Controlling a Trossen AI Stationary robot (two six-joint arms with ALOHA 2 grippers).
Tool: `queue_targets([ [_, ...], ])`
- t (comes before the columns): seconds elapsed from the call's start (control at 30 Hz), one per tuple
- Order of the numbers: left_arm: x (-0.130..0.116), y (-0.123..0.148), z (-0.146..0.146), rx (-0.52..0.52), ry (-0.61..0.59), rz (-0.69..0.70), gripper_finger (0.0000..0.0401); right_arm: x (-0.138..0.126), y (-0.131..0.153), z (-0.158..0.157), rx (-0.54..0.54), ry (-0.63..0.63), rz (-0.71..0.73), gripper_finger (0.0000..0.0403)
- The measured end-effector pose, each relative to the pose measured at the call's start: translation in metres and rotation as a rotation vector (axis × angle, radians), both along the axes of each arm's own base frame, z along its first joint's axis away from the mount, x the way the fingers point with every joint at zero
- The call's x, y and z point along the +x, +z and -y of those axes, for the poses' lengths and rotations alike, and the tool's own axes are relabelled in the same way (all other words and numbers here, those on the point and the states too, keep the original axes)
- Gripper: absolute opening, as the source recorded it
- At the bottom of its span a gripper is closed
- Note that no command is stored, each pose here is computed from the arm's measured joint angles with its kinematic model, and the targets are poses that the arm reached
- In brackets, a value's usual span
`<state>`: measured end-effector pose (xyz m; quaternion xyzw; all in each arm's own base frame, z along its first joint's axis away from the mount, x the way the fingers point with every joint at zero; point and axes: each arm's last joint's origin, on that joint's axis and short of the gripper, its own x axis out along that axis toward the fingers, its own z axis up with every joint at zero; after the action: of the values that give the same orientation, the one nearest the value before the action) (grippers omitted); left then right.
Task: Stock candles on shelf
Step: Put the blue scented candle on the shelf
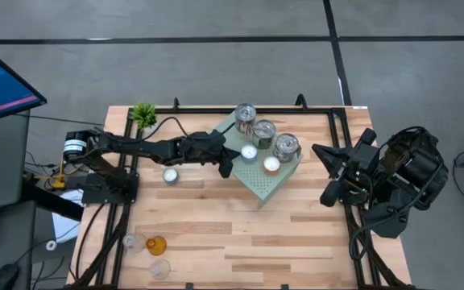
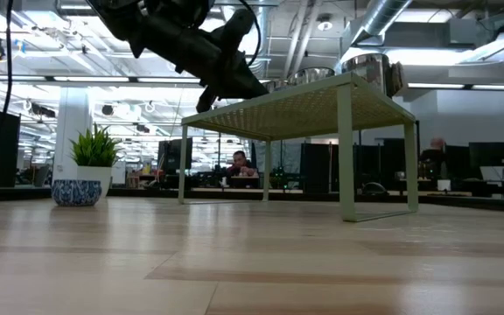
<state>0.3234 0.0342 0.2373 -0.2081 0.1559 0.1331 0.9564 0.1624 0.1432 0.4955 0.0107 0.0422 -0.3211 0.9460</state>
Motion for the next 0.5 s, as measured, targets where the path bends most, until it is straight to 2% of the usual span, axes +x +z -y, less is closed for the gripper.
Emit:
queue_targets([
  [0.17,-0.001,0.001,0.0,-0.001,-0.009,-0.002,0.0002,0.0,0.0,0.0,-0.001,0.0,-0.001,0.0001],
  [0.27,-0.011,0.009,-0.002,-0.012,-0.027,-0.024,0.0002,0.0,0.0,0.0,-0.01,0.001,-0.008,0.0001],
  [0.4,-0.041,0.035,-0.002,-0.072,-0.143,-0.045,0.001,0.0,0.0,0.0,-0.013,0.002,-0.01,0.0001],
  [0.5,-0.074,0.049,0.005,-0.099,-0.242,-0.127,0.0031,0.0,0.0,0.0,-0.012,0.002,-0.01,0.0003],
])
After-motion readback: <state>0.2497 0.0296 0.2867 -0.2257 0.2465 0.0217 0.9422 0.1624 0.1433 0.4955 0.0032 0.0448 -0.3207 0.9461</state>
